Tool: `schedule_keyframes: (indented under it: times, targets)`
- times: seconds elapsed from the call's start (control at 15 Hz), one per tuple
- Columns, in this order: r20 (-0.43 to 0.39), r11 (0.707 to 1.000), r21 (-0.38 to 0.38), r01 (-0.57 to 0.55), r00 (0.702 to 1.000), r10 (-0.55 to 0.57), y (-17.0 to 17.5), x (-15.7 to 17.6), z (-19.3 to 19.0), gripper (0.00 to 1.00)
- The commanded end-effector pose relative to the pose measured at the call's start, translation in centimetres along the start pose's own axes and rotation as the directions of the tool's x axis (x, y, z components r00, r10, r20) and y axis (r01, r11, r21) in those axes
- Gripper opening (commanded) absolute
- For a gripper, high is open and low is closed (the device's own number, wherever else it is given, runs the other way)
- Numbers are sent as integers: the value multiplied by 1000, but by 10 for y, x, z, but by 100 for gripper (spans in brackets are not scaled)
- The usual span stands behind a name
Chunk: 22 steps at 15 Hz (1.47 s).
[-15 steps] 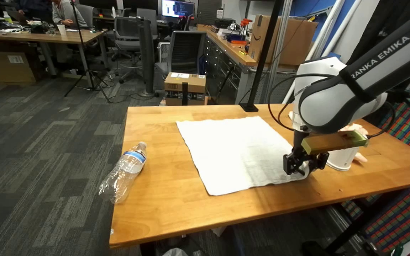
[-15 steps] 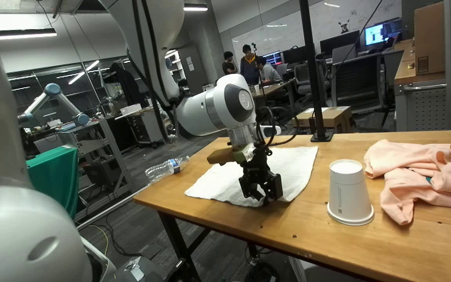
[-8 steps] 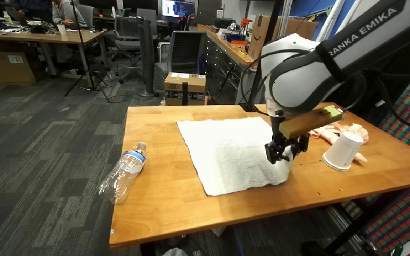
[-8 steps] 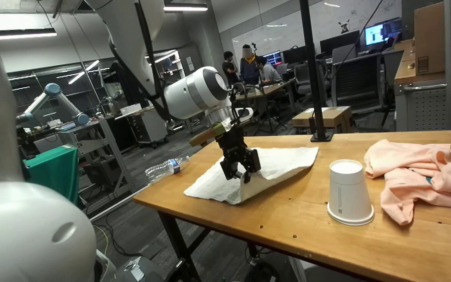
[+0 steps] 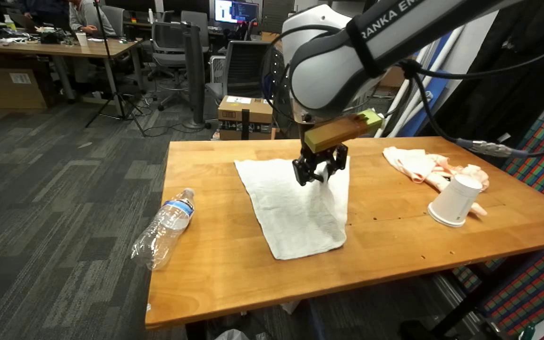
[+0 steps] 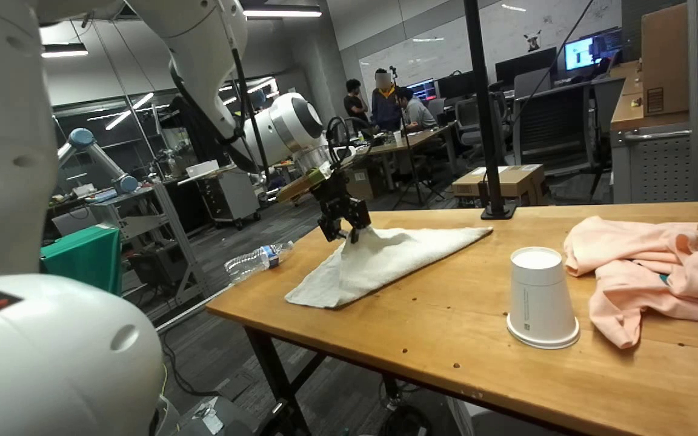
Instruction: Fold the cloth
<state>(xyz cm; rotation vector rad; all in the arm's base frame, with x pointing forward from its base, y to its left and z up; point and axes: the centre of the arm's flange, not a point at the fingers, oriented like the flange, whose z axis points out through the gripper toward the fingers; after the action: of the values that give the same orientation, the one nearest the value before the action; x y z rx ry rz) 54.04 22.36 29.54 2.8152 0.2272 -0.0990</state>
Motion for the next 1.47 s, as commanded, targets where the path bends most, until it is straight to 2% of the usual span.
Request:
schedule_keyframes:
  times: [0.0, 0.4, 0.8, 1.2, 1.27, 1.33, 1.4]
  targets:
    - [-18, 996, 61, -61, 998, 62, -25, 59, -29, 0]
    - [11, 950, 247, -192, 981, 195, -60, 116, -62, 0]
    - [41, 911, 320, -261, 964, 262, -79, 147, -64, 0]
    - [38, 880, 351, -321, 944, 329, -52, 158, -60, 0]
    - [43, 872, 360, -331, 940, 339, -46, 155, -62, 15]
    - [42, 867, 365, -338, 937, 347, -42, 151, -63, 26]
    - [45, 860, 381, -339, 936, 349, -37, 145, -63, 31]
